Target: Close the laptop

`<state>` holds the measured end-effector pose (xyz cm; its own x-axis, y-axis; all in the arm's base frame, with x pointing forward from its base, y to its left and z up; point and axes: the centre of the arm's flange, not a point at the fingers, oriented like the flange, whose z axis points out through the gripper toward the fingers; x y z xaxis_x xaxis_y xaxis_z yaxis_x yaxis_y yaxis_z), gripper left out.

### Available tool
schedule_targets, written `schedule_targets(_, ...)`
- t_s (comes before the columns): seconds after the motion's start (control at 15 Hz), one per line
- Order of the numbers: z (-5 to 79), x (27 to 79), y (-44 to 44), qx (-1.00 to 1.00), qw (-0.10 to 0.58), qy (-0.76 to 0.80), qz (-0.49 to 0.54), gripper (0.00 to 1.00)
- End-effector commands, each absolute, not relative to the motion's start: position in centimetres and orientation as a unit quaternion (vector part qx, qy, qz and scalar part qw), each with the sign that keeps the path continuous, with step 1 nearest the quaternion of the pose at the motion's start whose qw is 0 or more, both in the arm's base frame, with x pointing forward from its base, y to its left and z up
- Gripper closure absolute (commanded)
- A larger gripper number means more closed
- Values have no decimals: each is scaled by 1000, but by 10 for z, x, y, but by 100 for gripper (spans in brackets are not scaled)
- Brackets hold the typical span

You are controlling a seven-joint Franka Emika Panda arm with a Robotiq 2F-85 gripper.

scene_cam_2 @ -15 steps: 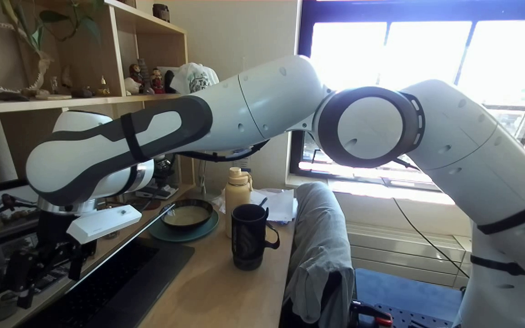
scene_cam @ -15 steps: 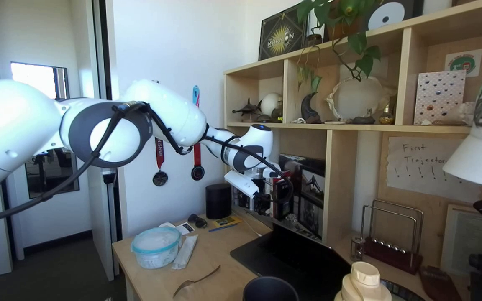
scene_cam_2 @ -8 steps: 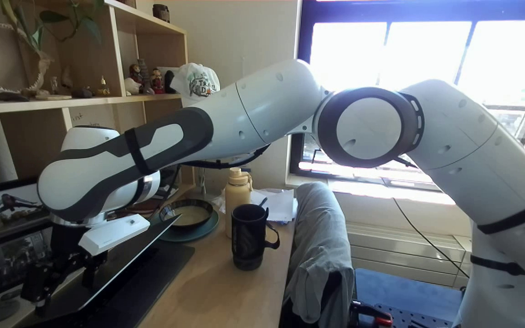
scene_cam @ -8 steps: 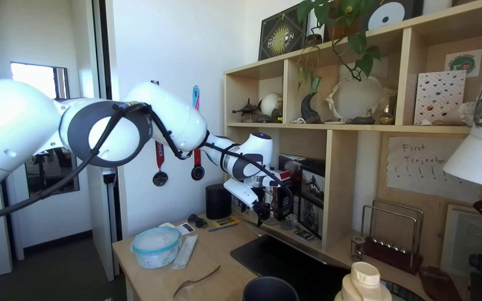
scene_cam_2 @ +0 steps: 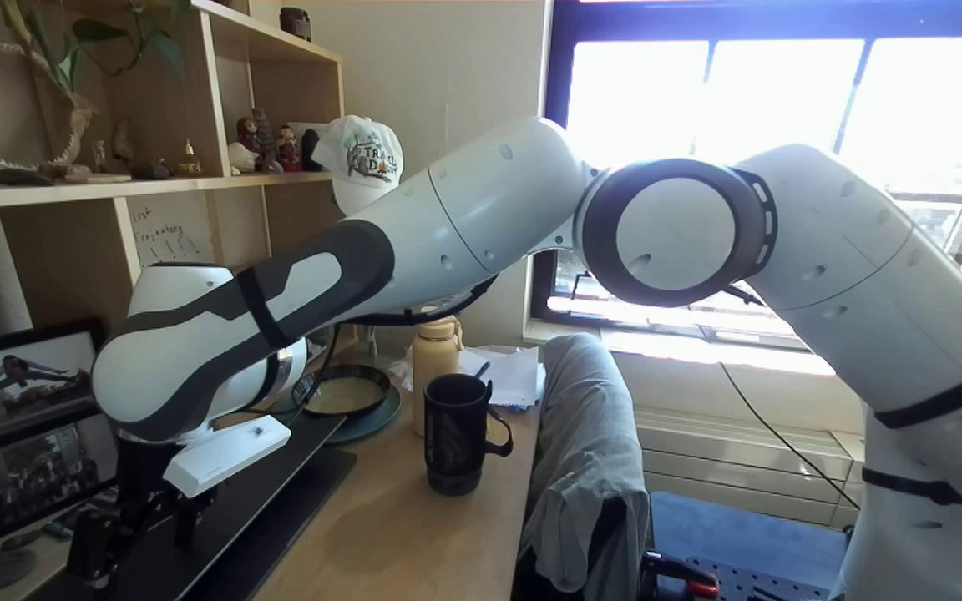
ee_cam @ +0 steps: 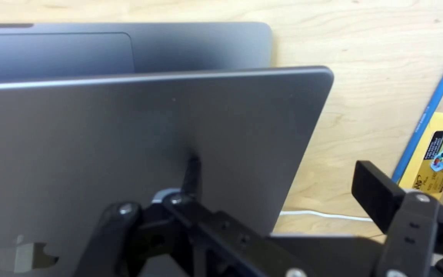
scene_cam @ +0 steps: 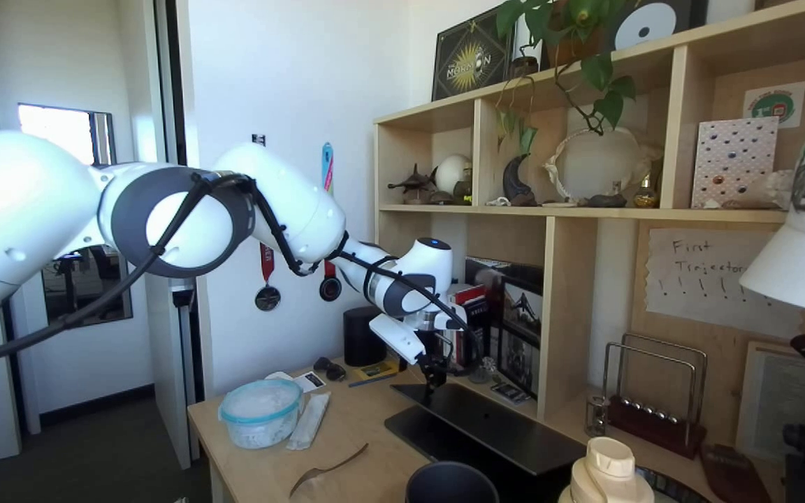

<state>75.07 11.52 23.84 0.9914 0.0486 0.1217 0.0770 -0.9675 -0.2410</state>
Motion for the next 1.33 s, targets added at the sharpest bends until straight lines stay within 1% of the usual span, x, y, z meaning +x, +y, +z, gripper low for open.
schedule_targets(0.0, 235, 727, 116, -991, 115, -16, -61, 0)
schedule_targets(0.53, 206, 715, 122, -988, 103, -8, -119, 0)
schedule_targets(1.0, 182, 695, 121, -986, 100, 16, -130, 0)
schedule_targets(1.27, 186, 696, 121, -984, 100, 25, -142, 0)
